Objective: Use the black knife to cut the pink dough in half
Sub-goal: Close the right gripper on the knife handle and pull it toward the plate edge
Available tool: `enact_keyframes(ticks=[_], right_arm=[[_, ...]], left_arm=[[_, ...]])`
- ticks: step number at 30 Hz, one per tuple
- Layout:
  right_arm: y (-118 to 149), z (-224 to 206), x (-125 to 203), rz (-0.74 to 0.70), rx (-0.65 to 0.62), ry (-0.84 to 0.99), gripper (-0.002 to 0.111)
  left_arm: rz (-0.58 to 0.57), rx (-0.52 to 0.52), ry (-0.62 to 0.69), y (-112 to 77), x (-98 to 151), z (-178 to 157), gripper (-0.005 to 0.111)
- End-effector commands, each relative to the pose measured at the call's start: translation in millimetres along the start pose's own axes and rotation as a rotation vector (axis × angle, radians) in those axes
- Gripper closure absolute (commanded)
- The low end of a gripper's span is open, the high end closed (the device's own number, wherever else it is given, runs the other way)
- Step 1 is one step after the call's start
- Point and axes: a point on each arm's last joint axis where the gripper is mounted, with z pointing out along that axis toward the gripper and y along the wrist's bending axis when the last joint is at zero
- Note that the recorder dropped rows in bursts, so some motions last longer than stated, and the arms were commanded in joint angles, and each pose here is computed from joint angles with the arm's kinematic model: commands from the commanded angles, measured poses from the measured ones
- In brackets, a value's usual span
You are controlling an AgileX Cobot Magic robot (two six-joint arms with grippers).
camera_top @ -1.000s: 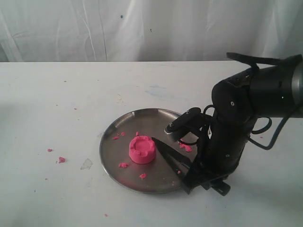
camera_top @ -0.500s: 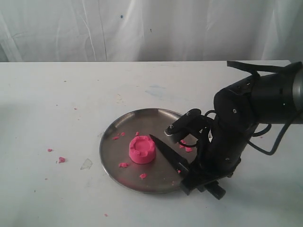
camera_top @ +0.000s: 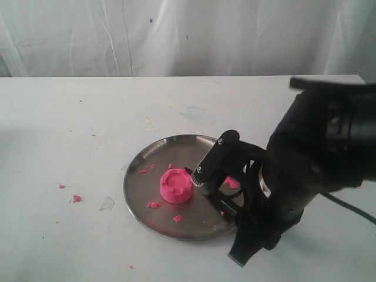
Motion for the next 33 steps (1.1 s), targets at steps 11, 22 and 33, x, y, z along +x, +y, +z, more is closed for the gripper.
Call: enact_keyframes(ticks=[11,22,33], right_arm=[[39.9,70.9,-4.4,-0.220,0.337,0.188,0.059],[39.1,85.0,-3.2,-0.210,0.394,0.228,0.077],[24.2,76.1,-3.5,-0.163,0.585,0.237,0.108]], left_arm=[[0.000,0.001,0.004,-0.1,1.3,0.2,0.107],[0.000,0.001,0.004,-0.1,1.3,0.2,0.107],[0.000,0.001,0.004,-0.1,1.3,0.2,0.107]])
